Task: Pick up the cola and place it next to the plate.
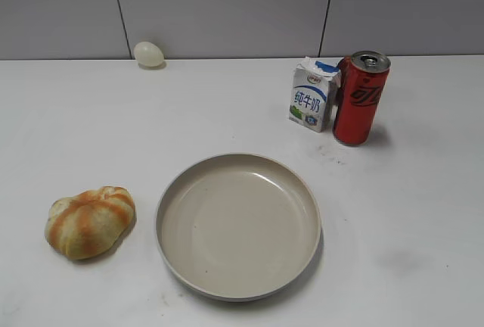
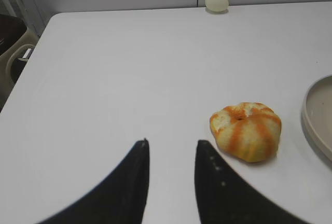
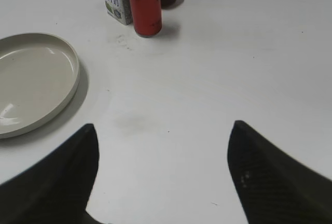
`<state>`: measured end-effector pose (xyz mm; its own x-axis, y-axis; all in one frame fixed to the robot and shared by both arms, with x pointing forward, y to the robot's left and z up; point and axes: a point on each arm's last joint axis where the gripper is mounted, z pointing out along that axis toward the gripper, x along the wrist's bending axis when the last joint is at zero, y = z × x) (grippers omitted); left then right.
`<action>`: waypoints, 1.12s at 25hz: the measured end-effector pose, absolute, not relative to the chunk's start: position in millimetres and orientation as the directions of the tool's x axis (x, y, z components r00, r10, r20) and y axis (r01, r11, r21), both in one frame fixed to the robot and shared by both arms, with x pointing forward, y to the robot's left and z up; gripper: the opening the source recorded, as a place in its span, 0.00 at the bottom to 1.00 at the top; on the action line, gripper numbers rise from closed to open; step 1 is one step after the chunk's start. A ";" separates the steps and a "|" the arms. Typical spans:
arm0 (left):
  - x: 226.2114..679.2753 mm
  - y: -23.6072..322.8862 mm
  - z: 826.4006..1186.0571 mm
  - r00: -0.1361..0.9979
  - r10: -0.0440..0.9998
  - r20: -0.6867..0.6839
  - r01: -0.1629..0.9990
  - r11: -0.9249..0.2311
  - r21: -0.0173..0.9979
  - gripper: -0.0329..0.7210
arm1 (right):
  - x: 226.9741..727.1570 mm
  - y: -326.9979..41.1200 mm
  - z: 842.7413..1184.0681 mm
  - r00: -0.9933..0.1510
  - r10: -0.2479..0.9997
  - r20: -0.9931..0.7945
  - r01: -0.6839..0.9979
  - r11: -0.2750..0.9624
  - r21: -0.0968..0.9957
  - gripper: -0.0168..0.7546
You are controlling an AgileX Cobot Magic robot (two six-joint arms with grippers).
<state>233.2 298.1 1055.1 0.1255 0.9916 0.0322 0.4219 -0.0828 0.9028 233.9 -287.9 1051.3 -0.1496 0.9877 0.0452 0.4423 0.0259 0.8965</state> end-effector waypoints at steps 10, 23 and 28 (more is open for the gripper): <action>233.2 298.1 1055.1 0.126 0.992 0.032 0.422 -0.083 0.903 0.36 | 233.9 -287.9 1051.3 -0.150 0.988 0.045 0.442 0.026 0.896 0.81; 233.2 298.1 1055.1 0.126 0.992 0.032 0.422 -0.083 0.903 0.36 | 267.9 -287.5 1075.4 -0.132 0.990 0.056 0.446 0.009 0.895 0.79; 233.2 298.1 1055.1 0.126 0.992 0.032 0.422 -0.083 0.903 0.36 | 300.5 -286.8 1087.6 -0.120 0.991 0.065 0.510 0.005 0.860 0.79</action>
<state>233.2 298.1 1055.1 0.1255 0.9916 0.0322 0.4219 -0.0828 0.9028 300.5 -286.8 1087.6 -0.1203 0.9906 0.0655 0.5097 0.0050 0.8603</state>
